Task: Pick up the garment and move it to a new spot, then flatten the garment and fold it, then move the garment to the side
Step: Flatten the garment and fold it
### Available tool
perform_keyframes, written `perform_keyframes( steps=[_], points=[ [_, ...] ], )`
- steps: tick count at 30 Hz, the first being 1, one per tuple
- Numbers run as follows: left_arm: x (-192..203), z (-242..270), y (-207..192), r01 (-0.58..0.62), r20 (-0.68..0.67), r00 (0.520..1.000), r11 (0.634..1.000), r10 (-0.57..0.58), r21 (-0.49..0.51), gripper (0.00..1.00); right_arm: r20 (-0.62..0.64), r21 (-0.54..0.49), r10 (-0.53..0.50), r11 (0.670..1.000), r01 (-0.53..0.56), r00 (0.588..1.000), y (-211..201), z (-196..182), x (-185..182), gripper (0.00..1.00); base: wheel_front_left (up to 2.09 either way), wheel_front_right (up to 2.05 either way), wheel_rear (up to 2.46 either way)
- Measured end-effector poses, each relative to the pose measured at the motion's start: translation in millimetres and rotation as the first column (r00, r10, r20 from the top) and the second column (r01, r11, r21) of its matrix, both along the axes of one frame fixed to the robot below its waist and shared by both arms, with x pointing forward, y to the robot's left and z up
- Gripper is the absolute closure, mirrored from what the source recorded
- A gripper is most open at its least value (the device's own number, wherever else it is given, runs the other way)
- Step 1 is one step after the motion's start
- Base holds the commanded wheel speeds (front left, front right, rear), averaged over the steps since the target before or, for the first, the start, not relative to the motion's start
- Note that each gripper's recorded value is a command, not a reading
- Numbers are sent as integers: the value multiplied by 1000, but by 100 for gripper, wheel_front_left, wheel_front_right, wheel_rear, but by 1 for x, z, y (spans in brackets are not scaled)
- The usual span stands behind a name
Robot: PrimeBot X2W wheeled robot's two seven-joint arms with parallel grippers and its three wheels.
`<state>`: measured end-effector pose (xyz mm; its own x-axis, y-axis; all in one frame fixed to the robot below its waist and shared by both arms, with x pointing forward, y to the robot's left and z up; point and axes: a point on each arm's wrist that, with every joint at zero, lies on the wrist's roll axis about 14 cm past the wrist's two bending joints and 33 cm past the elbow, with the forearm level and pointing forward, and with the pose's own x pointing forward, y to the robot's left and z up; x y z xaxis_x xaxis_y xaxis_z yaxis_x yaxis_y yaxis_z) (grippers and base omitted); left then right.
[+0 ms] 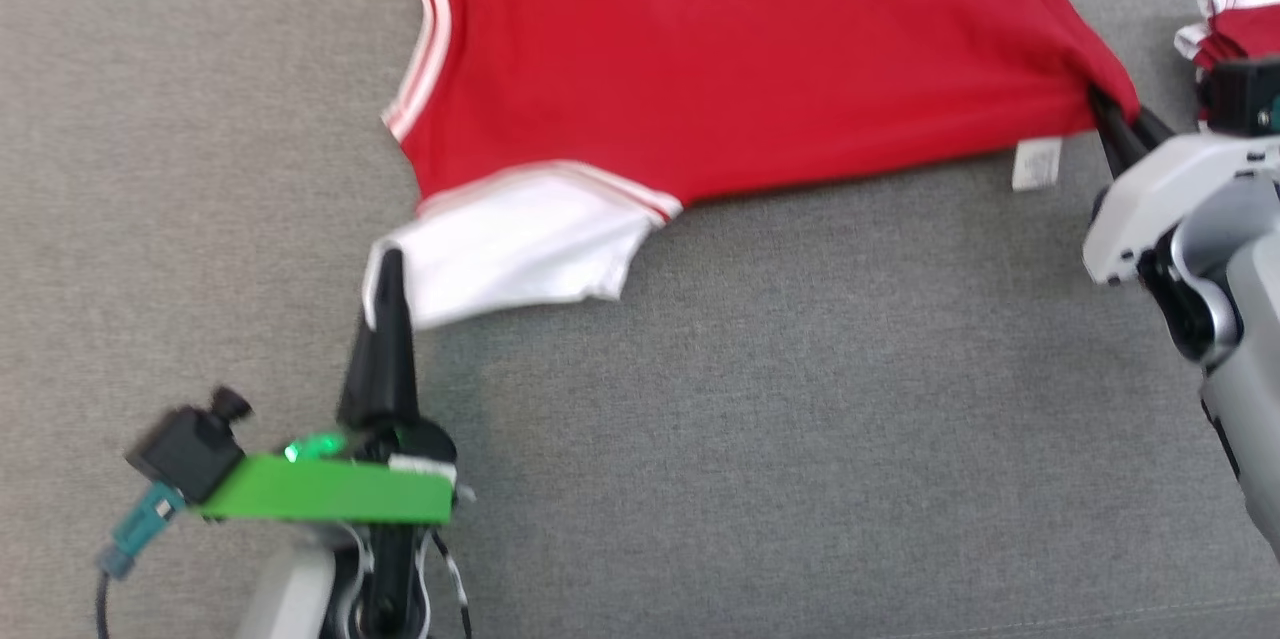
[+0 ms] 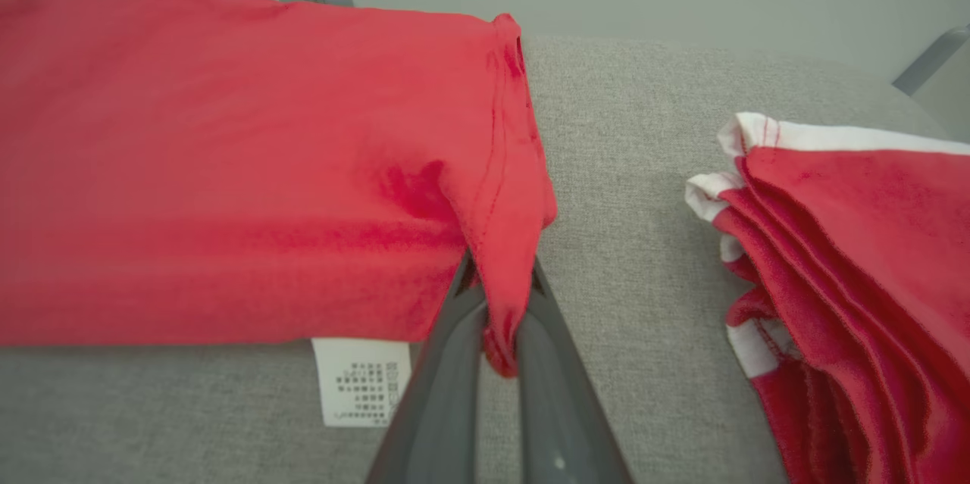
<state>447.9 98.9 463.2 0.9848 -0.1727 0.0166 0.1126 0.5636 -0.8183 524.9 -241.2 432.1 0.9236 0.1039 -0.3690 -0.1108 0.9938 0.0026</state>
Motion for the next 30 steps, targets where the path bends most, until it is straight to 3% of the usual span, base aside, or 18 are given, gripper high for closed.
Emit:
perform_keyframes(
  steps=[7, 13, 22, 30],
  points=[
    [-62, -18, 2, 47, -130, 990, 997, -55, -63, 100, -120, -4, -17, 1000, 17, 993, -5, -15, -47, 100, 0, 0, 0],
    [-95, -29, 15, 61, -205, 976, 997, -71, -54, 100, -225, -4, -10, 1000, 10, 974, 0, -31, -87, 100, 0, 0, 0],
    [-151, -55, 18, 150, -369, 912, 983, -178, -104, 100, -315, 11, -32, 999, 38, 948, 6, -44, -146, 100, 0, 0, 0],
    [-174, -60, 14, 228, -437, 862, 966, -258, -120, 100, -399, 26, -89, 994, 108, 912, 5, -55, -191, 100, 0, 0, 0]
  ],
)
